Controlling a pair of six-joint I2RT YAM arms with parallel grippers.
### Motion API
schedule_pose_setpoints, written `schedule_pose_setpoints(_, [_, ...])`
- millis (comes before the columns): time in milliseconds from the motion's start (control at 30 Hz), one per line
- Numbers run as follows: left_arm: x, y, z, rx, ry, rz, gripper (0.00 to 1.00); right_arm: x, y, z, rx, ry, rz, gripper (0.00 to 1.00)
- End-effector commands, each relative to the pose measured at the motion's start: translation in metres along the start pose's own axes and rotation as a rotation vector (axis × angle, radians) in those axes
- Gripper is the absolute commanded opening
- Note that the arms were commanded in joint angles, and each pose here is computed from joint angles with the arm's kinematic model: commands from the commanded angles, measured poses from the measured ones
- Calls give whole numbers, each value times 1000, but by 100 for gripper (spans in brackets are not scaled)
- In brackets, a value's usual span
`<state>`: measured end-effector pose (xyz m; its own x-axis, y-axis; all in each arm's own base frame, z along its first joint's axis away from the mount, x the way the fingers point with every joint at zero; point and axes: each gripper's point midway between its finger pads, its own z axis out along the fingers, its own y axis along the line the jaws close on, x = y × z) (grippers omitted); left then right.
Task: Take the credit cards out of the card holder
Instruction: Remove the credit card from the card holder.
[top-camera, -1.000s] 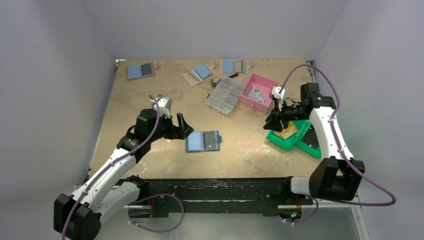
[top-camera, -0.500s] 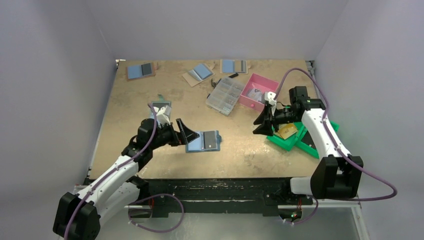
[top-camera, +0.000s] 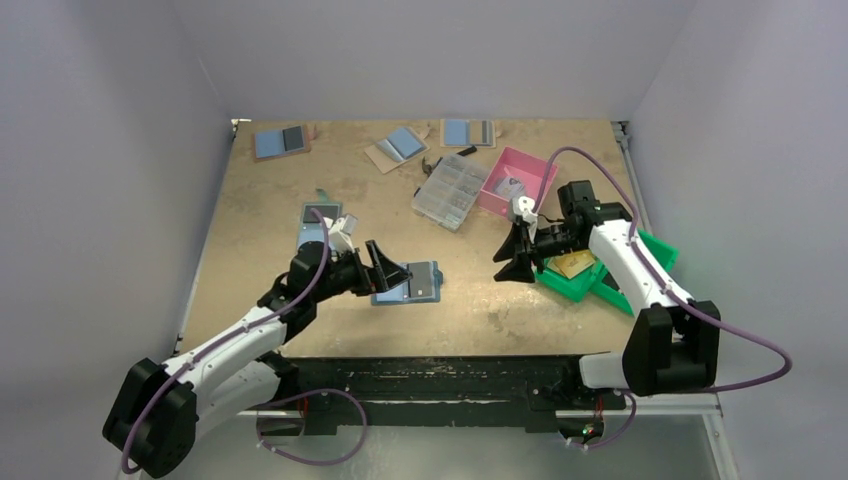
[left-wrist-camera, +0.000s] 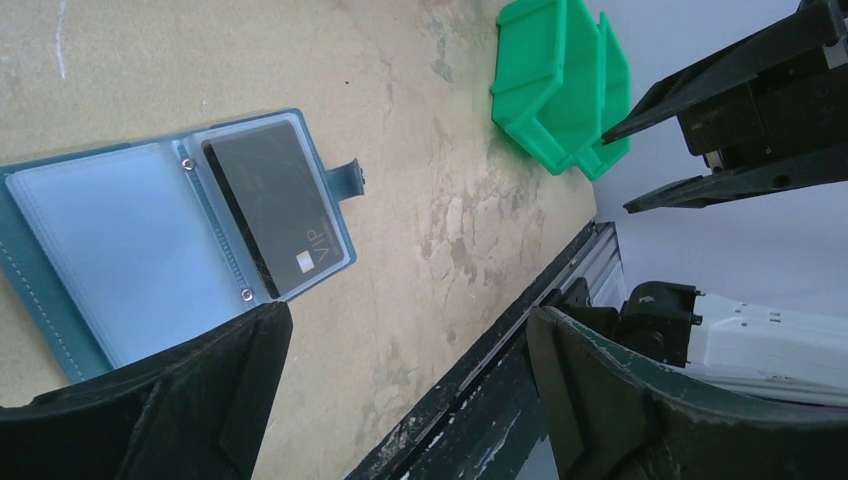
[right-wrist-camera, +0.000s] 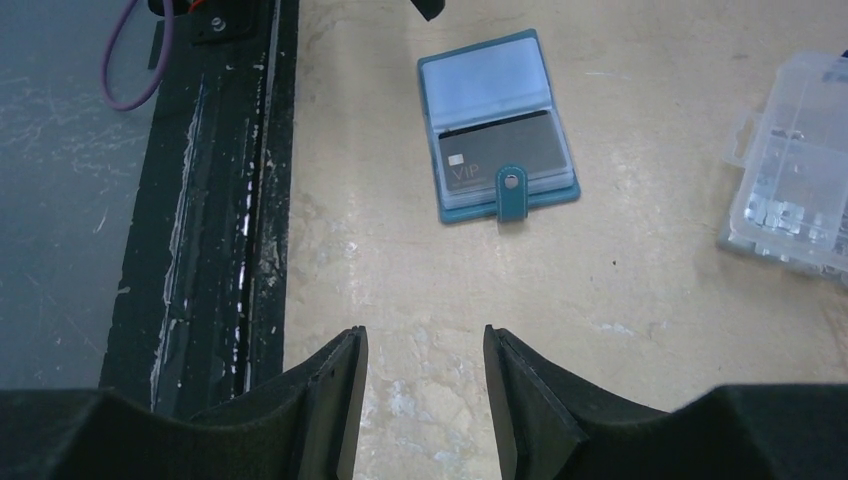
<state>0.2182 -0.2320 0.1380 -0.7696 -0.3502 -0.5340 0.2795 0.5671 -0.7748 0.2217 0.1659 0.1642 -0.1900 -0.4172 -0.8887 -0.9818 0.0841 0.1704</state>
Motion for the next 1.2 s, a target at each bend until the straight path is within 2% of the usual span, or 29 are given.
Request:
schedule_pose_setpoints(0, [-9, -13, 7, 45, -54, 13, 95, -6, -1, 7, -9, -20, -42, 54])
schedule_pose_setpoints(400, [-1, -20, 16, 70, -54, 10, 94, -1, 1, 21, -28, 10, -25, 54])
schedule_pose_setpoints(800, [11, -20, 25, 70, -46, -5, 91, 7, 7, 54, -55, 90, -32, 50])
schedule_pose_setpoints(1000, [20, -14, 31, 52, -35, -18, 86, 12, 11, 71, -80, 136, -25, 46])
schedule_pose_setpoints(1167, [21, 6, 32, -43, -53, -32, 79, 11, 12, 87, -84, 173, -9, 38])
